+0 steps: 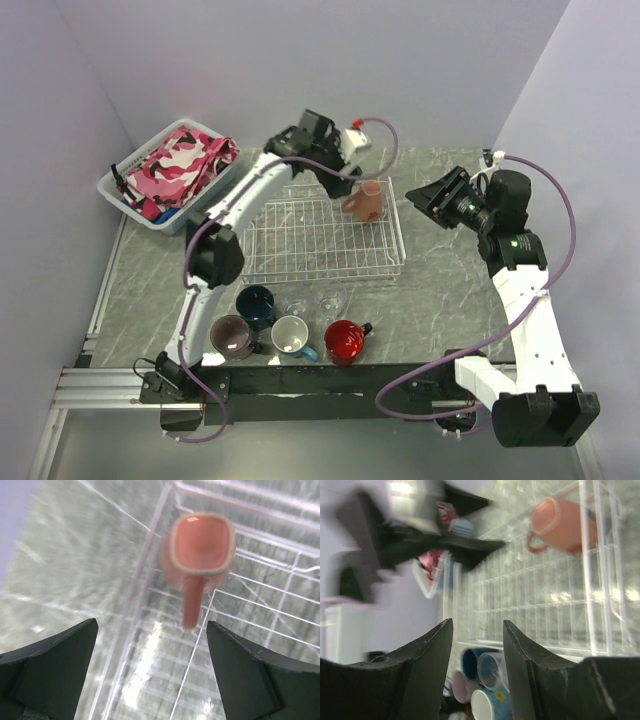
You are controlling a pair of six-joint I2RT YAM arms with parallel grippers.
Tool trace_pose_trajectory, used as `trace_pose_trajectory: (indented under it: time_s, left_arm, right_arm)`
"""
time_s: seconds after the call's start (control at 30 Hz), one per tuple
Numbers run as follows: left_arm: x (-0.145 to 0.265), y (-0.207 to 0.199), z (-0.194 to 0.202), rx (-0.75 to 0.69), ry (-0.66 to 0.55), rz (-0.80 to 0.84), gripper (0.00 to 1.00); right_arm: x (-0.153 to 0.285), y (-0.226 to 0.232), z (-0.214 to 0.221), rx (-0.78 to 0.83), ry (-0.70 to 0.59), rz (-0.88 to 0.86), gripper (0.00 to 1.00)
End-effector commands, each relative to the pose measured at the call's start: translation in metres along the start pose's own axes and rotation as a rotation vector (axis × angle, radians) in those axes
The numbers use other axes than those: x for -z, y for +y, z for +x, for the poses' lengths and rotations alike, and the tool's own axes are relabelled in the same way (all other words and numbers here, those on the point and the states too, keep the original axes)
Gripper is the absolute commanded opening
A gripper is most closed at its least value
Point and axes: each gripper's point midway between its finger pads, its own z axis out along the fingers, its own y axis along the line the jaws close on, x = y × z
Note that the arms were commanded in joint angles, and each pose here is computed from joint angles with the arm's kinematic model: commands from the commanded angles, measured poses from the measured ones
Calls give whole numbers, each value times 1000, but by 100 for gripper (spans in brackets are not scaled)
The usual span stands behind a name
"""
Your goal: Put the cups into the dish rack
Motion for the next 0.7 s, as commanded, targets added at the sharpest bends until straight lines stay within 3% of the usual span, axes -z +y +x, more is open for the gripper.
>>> trace_pose_trajectory:
  time_s: [0.0, 0.07, 0.1, 0.13, 0.2, 0.33, 0.5, 0.67]
  left_arm:
    - [135, 23, -84, 19, -248, -122, 96]
    - [148, 24, -54, 69, -208, -128, 96]
    - [176, 19, -61, 60, -240, -145, 96]
    - [175, 13, -39, 106, -193, -118, 96]
    - [205, 14, -23, 156, -199, -122, 97]
    - [216, 3, 49, 311, -95, -99, 96]
    - [239, -11, 63, 322, -135, -164, 96]
    - [229, -20, 78, 365, -116, -140, 96]
  right_arm:
    - [-4, -16, 20, 178, 133, 132, 52]
    - [-7, -43, 56, 230, 338, 289, 50]
    - [-6, -32, 82, 364, 447, 286, 50]
    - [-2, -55, 96, 424, 519, 416, 50]
    - [1, -50, 125, 539, 609, 413, 51]
    - [0, -42, 144, 550, 683, 363, 51]
    - [6, -48, 168, 558, 792, 362, 50]
    - [5, -49, 193, 555, 846, 316, 50]
